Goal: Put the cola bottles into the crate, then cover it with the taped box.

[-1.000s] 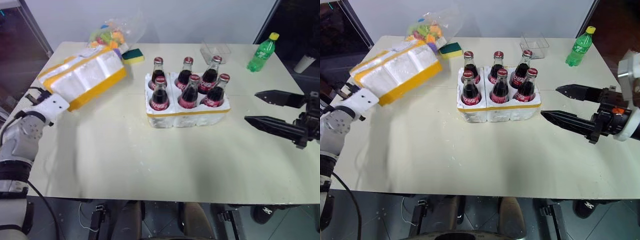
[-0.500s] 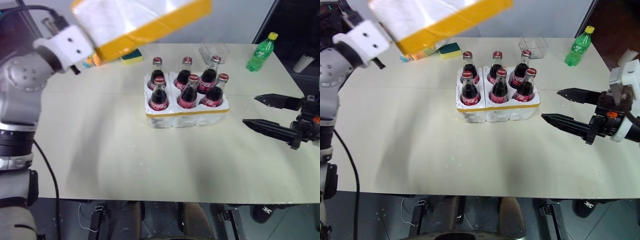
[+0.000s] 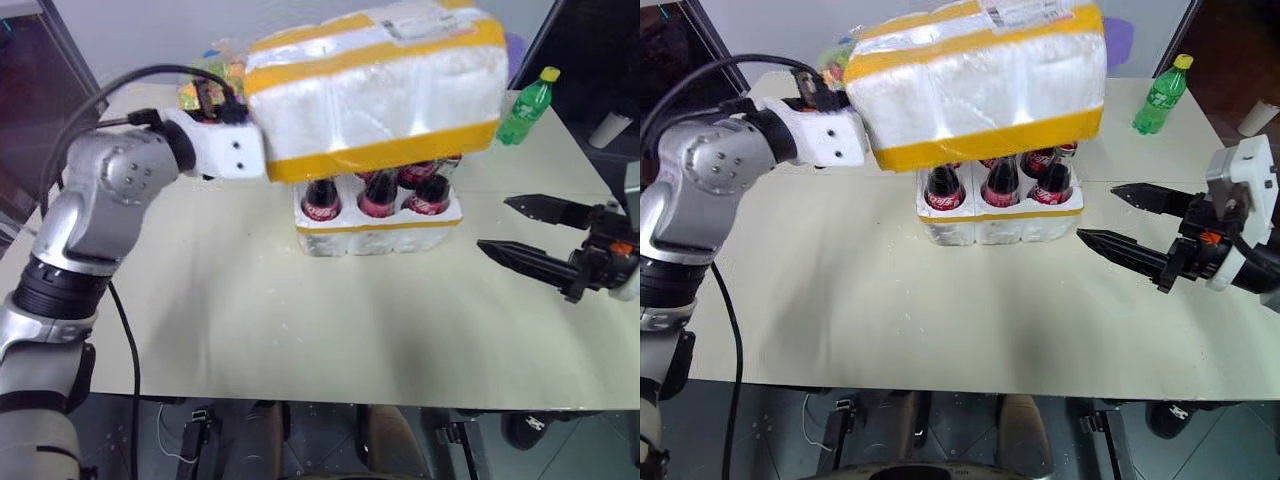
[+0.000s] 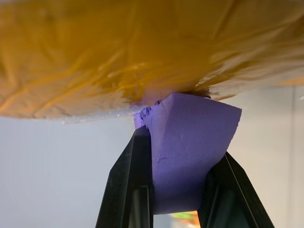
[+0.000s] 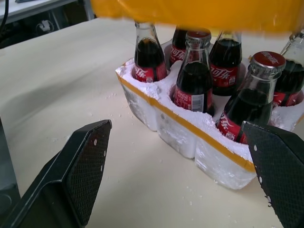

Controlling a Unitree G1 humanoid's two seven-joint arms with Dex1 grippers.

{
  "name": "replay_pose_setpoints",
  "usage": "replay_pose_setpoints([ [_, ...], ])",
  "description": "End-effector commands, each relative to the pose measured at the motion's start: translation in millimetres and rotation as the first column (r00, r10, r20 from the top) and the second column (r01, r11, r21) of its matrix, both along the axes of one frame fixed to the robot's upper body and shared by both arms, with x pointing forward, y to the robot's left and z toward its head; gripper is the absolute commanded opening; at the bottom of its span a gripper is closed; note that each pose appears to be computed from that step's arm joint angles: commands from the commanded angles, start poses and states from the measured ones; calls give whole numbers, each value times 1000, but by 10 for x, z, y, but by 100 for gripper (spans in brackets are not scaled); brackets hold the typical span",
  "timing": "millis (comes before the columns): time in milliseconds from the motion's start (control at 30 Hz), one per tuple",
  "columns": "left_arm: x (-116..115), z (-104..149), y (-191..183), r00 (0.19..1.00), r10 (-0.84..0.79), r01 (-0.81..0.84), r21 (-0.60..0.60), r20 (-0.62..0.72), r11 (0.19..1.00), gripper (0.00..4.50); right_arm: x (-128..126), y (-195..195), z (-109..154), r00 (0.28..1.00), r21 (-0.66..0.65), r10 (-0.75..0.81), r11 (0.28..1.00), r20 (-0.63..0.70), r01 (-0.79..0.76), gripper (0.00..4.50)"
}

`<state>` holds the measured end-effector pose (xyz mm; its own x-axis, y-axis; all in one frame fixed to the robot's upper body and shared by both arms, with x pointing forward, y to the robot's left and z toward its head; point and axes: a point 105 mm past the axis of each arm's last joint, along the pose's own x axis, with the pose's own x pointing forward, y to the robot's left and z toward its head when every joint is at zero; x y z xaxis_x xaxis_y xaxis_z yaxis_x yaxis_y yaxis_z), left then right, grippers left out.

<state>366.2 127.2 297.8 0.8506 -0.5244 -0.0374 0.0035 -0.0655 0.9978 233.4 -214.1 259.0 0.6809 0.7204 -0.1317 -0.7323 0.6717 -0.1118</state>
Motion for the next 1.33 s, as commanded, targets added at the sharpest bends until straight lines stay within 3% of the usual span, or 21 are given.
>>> replay_pose_setpoints([
  [33,19,-55,-123,999,-28,25,74,37,997,197,-18,23,120,998,17,4,1000,64,-5,450],
  [200,26,-110,-120,999,-30,28,62,16,998,440,-7,16,124,998,32,-7,999,68,5,450],
  [500,-5,-157,-149,999,-29,30,47,-16,998,446,31,-4,133,997,47,-26,999,75,23,450],
  [633,-142,-352,7,992,-12,15,18,-128,1000,446,25,-28,114,997,35,-37,999,69,35,450],
  [800,-333,-642,455,970,66,-60,33,-232,998,446,1,-118,63,997,7,-62,998,54,62,450],
  [900,-379,-651,626,933,45,-114,-175,-356,978,446,0,-180,59,996,-7,-75,997,48,76,450],
  [1000,-380,-479,730,814,-182,-193,-552,-552,811,446,6,-231,52,997,-21,-74,997,38,75,450],
  [1067,-493,-324,730,681,-405,-213,-694,-610,688,446,12,-271,39,997,-32,-72,997,25,72,450],
  [1133,-642,-223,728,551,-534,-219,-729,-641,649,446,23,-308,25,998,-43,-67,997,13,67,450],
  [1200,-719,-169,747,488,-580,-216,-734,-652,644,446,37,-335,14,998,-54,-63,997,6,63,450],
  [1333,-806,-259,827,370,-559,-234,-657,-742,717,446,107,-374,-12,998,-65,-55,996,-7,54,450],
])
